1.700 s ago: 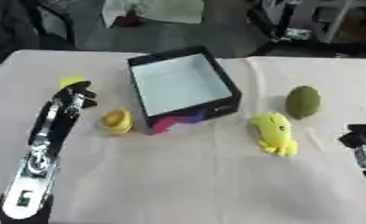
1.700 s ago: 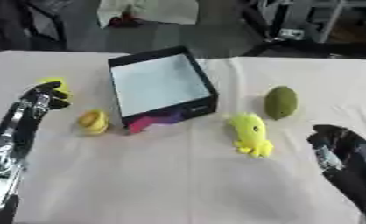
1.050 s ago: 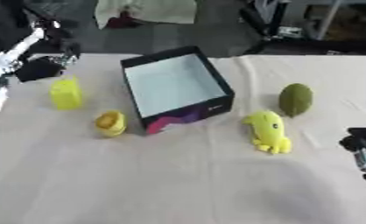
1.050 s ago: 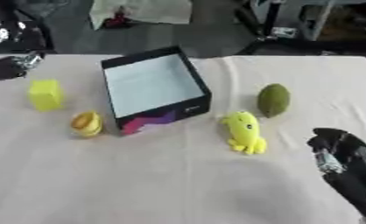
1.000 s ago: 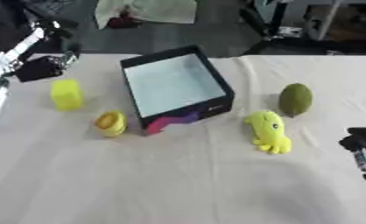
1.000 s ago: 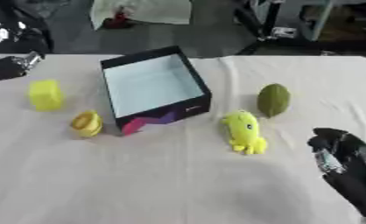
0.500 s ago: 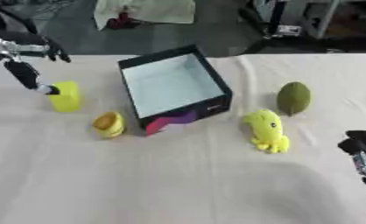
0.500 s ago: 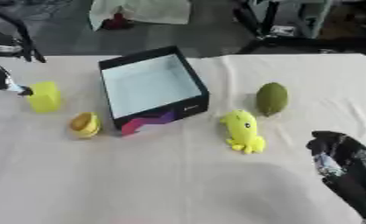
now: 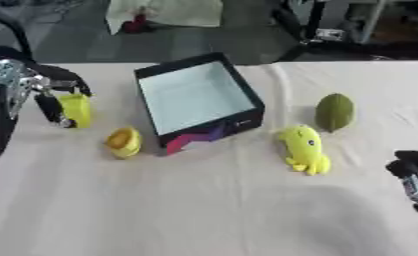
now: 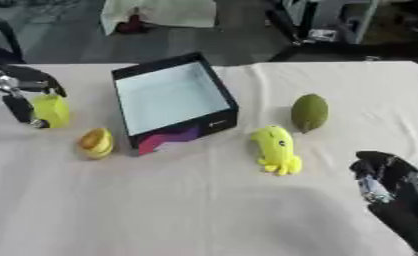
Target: Pick up objects on the table and place them in the box.
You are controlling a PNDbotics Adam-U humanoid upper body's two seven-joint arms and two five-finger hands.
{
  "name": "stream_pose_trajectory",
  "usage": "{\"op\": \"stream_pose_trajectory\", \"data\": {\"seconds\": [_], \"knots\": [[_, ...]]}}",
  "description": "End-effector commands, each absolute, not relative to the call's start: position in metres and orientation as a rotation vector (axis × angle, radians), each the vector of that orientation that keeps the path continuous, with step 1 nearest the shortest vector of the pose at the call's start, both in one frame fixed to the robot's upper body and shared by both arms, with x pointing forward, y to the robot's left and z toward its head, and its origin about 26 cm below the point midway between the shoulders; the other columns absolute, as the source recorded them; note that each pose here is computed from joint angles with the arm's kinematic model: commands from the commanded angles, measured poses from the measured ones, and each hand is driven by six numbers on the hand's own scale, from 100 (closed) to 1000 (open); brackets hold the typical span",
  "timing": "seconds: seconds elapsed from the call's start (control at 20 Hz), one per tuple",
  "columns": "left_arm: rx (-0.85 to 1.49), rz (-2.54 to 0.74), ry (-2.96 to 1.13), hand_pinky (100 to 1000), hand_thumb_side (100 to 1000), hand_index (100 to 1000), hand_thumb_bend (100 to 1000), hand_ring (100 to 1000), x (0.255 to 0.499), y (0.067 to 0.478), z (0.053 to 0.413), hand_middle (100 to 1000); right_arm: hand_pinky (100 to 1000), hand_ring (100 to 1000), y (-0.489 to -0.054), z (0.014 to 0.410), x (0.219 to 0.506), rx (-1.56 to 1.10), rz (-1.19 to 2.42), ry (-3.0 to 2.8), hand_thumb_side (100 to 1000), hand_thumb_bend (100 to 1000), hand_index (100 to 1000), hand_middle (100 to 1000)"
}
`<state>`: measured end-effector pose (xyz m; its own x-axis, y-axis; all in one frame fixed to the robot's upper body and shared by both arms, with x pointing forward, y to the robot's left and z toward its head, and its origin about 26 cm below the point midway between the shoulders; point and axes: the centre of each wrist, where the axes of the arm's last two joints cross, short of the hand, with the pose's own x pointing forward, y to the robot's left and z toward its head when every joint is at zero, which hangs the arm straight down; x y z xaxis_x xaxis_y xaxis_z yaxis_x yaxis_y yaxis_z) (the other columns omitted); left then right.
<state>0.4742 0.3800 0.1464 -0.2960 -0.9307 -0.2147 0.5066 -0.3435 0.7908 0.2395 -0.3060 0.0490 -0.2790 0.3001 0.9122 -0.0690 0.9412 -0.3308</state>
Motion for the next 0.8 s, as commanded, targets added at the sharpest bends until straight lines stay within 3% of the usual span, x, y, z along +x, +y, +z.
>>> {"op": "stream_pose_trajectory", "data": {"seconds": [0.05,0.35,0.8], "knots": [[0.962,-1.748,-0.796,860,200,901,393,838,0.477,0.387,0.169,848,752,684,-0.306,0.054,0.24,-0.176,0.374,-1.836,436,100,718,580],[1.079,-1.615,-0.824,856,218,897,366,834,0.475,0.395,0.167,842,752,685,-0.306,0.054,0.24,-0.177,0.373,-1.836,437,100,718,581],[1.036,-1.445,-0.698,859,256,900,331,837,0.469,0.403,0.135,844,752,687,-0.305,0.053,0.24,-0.175,0.37,-1.837,436,100,718,582]]}}
